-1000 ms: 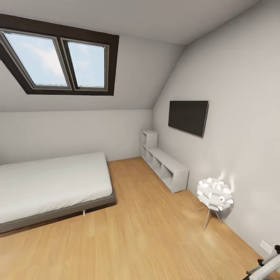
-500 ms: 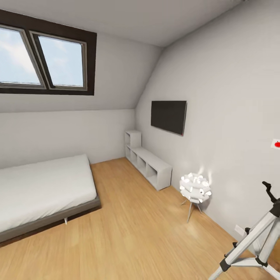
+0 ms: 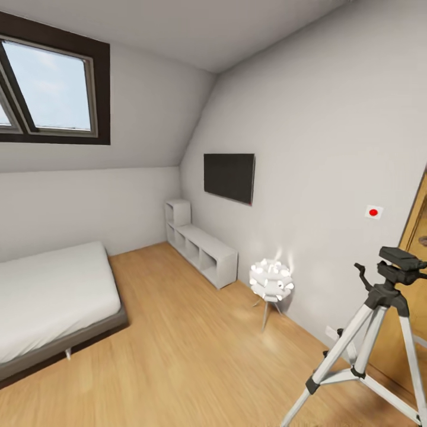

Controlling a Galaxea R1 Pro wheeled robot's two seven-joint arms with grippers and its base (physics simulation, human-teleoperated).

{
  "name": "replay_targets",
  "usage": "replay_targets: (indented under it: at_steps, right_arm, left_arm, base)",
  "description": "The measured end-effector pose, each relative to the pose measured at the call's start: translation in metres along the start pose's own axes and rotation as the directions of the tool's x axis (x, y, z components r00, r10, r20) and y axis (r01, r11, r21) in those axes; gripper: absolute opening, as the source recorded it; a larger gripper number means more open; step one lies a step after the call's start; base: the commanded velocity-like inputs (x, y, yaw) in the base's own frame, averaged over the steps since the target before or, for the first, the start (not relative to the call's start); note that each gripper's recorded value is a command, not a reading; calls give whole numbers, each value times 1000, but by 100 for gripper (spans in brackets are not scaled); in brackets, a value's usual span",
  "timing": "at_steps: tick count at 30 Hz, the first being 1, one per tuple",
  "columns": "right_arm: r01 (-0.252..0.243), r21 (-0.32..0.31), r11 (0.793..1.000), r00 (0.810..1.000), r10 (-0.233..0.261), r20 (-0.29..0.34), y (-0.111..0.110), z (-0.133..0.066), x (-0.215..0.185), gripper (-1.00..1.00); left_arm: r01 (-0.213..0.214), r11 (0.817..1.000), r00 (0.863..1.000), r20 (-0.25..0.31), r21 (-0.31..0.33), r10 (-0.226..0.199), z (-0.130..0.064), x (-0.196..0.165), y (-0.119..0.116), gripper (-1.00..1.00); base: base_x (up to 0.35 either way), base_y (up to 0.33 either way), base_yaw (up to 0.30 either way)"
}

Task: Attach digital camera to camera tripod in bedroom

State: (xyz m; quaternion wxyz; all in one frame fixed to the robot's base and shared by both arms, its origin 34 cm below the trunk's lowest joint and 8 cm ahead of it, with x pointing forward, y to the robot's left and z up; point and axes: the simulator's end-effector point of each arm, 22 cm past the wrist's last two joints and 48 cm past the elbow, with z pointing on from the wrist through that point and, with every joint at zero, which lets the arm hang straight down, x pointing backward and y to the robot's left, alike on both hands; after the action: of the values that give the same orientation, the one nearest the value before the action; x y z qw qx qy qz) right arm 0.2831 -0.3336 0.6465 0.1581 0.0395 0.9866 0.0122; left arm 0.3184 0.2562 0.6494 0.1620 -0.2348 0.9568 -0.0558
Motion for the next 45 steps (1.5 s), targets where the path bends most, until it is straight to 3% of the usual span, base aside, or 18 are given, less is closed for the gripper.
replay_targets:
  at_steps: [45]
  right_arm:
    - [-2,-3,1000,1000,2,-2,2,0,1,100]
  left_arm:
    - [7,1000,1000,-7,2,-7,0,2,-2,-100]
  base:
    - [0,0,-299]
